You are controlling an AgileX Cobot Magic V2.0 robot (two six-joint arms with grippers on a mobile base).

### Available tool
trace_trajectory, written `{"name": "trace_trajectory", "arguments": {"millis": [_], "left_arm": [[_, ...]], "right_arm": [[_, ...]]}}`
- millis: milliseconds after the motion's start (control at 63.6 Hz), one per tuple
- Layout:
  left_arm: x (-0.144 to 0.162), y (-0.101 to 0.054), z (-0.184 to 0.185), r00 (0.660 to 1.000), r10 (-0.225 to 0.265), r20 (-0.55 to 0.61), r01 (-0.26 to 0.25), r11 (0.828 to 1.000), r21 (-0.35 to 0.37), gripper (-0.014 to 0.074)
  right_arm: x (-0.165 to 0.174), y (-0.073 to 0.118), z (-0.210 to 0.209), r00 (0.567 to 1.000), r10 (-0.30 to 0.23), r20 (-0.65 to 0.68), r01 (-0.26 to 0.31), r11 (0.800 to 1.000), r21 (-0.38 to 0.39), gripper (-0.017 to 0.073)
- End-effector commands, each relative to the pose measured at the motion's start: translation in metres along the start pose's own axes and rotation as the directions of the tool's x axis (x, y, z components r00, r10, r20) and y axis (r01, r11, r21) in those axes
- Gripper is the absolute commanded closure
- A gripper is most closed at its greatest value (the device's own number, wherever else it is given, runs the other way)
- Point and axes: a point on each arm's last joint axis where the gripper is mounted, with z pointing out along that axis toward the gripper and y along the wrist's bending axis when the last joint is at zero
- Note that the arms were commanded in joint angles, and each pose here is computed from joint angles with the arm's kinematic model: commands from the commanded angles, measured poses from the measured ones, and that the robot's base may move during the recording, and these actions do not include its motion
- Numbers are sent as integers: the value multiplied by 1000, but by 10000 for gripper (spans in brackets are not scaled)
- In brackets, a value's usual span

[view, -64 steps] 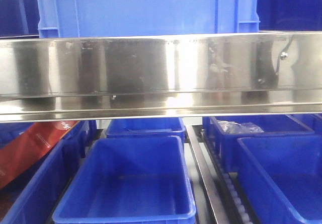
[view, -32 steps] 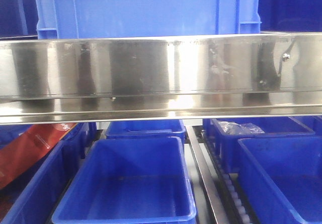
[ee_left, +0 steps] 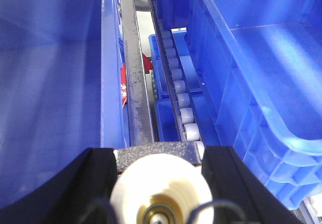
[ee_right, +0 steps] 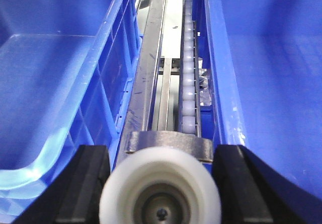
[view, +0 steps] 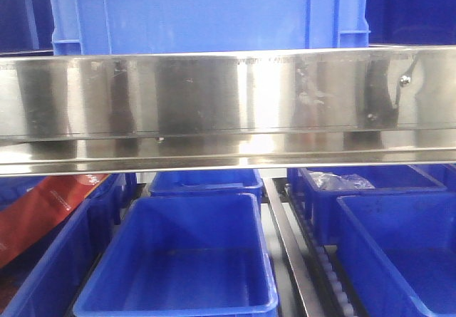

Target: Place valve from conveyor to right shelf box

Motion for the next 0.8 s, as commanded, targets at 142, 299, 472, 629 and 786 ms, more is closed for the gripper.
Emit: {"name": "trace_trajectory", "arguments": {"millis": [142, 299, 472, 629, 786], "left_arm": [[-6, -1, -6, 998, -9, 66, 9, 1000, 0, 705], [-13, -3, -5, 990, -27, 137, 24, 999, 23, 705], [-31, -15, -1, 977, -25, 210, -8, 988, 155, 705], [-59, -47, 18, 968, 29, 249, -97, 960, 264, 705], [-84, -88, 47, 952, 104, 287, -199, 925, 325, 705]], "right_arm": [[-11, 1, -12, 994, -8, 105, 8, 1000, 1, 714], [-16, 1, -13, 988, -17, 152, 17, 1000, 0, 714], [-40, 10, -24, 963, -31, 268, 52, 996, -68, 714], [-71, 31, -24, 935, -56, 351, 115, 982, -150, 714], [-90, 61, -7, 920, -78, 383, 174, 959, -222, 714]]}}
